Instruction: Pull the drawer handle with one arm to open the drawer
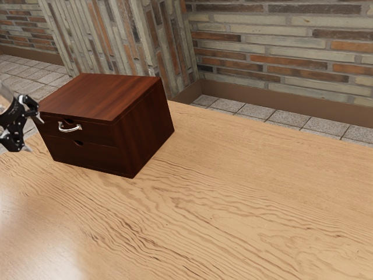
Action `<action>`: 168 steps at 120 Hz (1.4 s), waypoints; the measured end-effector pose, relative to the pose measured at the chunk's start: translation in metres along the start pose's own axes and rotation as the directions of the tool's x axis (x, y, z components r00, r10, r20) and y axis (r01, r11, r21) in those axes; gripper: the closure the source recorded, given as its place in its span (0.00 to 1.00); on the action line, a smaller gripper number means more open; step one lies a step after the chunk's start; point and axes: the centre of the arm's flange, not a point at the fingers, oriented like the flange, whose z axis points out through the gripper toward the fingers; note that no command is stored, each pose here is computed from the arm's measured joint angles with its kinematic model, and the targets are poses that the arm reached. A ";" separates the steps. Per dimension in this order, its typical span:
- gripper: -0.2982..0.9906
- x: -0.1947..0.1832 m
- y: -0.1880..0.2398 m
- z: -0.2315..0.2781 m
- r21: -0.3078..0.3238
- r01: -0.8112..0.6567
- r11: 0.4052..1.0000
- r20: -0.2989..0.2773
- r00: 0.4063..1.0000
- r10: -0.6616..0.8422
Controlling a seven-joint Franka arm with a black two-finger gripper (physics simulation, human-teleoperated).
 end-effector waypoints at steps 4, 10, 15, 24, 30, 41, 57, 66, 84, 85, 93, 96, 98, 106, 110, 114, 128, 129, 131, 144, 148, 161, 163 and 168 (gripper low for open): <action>0.23 0.002 0.000 0.001 -0.002 0.004 1.000 -0.003 1.000 -0.004; 0.23 0.004 0.001 0.003 -0.005 0.009 1.000 -0.006 1.000 -0.009; 0.23 0.005 0.001 0.004 -0.008 0.013 1.000 -0.009 1.000 -0.013; 0.23 0.007 0.002 0.004 -0.015 0.019 1.000 -0.013 1.000 -0.019; 0.23 0.008 0.002 0.005 -0.018 0.022 1.000 -0.015 1.000 -0.023; 0.23 0.009 0.003 0.005 -0.024 0.026 0.999 -0.017 1.000 -0.026; 0.23 0.006 0.006 0.011 -0.022 0.027 0.999 -0.016 1.000 -0.027; 0.23 -0.001 0.009 0.013 -0.024 0.019 1.000 -0.010 1.000 -0.020; 0.23 -0.022 0.015 0.015 -0.028 -0.008 1.000 0.008 1.000 0.009; 0.23 -0.023 0.015 0.015 -0.028 -0.009 1.000 0.009 1.000 0.010; 0.23 -0.030 0.017 0.017 -0.028 -0.016 0.999 0.018 1.000 0.016; 0.23 -0.032 0.017 0.017 -0.028 -0.017 0.999 0.020 1.000 0.017; 0.23 -0.033 0.017 0.018 -0.028 -0.017 0.999 0.022 1.000 0.017; 0.23 -0.033 0.017 0.021 -0.025 -0.013 1.000 0.024 1.000 0.014; 0.23 -0.031 0.017 0.024 -0.019 -0.009 1.000 0.023 1.000 0.009; 0.23 -0.028 0.016 0.027 -0.015 -0.004 1.000 0.022 1.000 0.004; 0.23 -0.017 0.014 0.028 -0.014 0.015 1.000 0.014 1.000 -0.015; 0.23 -0.016 0.014 0.028 -0.015 0.016 1.000 0.014 1.000 -0.015; 0.23 -0.015 0.014 0.028 -0.015 0.017 1.000 0.013 1.000 -0.017; 0.23 -0.014 0.016 0.027 -0.021 0.019 1.000 0.009 1.000 -0.019; 0.23 -0.016 0.017 0.028 -0.020 0.016 1.000 0.009 1.000 -0.016; 0.23 -0.024 0.020 0.030 -0.020 0.004 1.000 0.014 1.000 -0.004; 0.23 -0.025 0.020 0.031 -0.019 0.003 1.000 0.014 1.000 -0.003; 0.23 -0.026 0.021 0.031 -0.019 0.001 1.000 0.015 1.000 -0.001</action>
